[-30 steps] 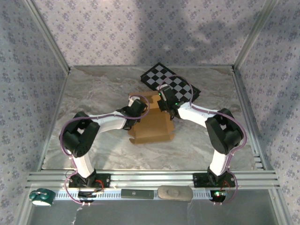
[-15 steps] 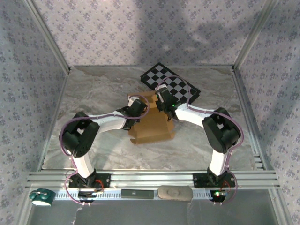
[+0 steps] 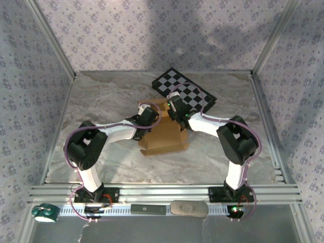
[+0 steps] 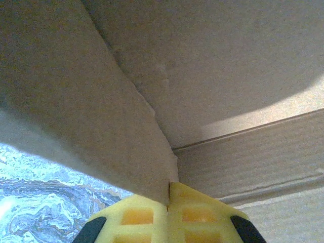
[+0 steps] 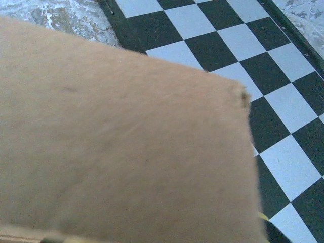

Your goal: Fold the paper box

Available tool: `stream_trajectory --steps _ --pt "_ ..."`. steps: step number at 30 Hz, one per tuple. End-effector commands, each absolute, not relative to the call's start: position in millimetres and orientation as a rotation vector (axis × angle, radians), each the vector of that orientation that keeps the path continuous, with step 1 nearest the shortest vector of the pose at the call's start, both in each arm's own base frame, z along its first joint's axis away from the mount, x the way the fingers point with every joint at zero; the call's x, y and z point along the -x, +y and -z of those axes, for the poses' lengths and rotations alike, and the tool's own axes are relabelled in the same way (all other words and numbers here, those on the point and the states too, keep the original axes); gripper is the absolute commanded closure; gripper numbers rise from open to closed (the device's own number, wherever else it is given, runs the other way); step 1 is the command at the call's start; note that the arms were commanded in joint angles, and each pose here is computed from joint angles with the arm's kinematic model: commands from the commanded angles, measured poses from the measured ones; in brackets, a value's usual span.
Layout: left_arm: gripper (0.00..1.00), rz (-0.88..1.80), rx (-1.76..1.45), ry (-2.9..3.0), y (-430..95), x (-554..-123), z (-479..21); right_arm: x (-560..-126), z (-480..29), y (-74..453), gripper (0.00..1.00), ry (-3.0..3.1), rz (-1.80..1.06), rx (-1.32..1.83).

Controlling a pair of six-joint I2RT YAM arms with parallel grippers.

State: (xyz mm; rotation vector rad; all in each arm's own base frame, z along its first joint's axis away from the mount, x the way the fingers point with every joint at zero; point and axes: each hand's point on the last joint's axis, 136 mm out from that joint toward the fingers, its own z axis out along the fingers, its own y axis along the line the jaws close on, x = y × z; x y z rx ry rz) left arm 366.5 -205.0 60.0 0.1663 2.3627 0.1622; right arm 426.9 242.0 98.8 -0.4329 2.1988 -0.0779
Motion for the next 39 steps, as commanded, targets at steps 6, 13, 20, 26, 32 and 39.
stream_trajectory --steps 6,13,20,26,32,39 --pt "1.00 -0.112 -0.234 2.402 -219.8 -362.3 -57.0 -412.3 -75.0 257.1 0.75 2.241 0.044 0.536" --pt "1.00 -0.111 -0.234 2.399 -219.7 -363.2 -59.1 -413.8 -72.7 254.6 0.94 2.239 0.071 0.525" --pt "1.00 -0.112 -0.229 2.405 -219.0 -362.5 -59.9 -415.0 -75.1 255.1 1.00 2.219 0.103 0.514" --pt "1.00 -0.117 -0.227 2.403 -218.3 -363.4 -59.5 -409.9 -66.0 253.8 0.71 2.236 0.088 0.529" --pt "1.00 -0.118 -0.227 2.405 -218.0 -365.4 -59.1 -406.9 -54.5 249.6 0.67 2.267 0.087 0.535" --pt "1.00 -0.120 -0.228 2.405 -218.2 -365.5 -59.7 -413.8 -56.9 247.3 0.99 2.272 0.089 0.523"
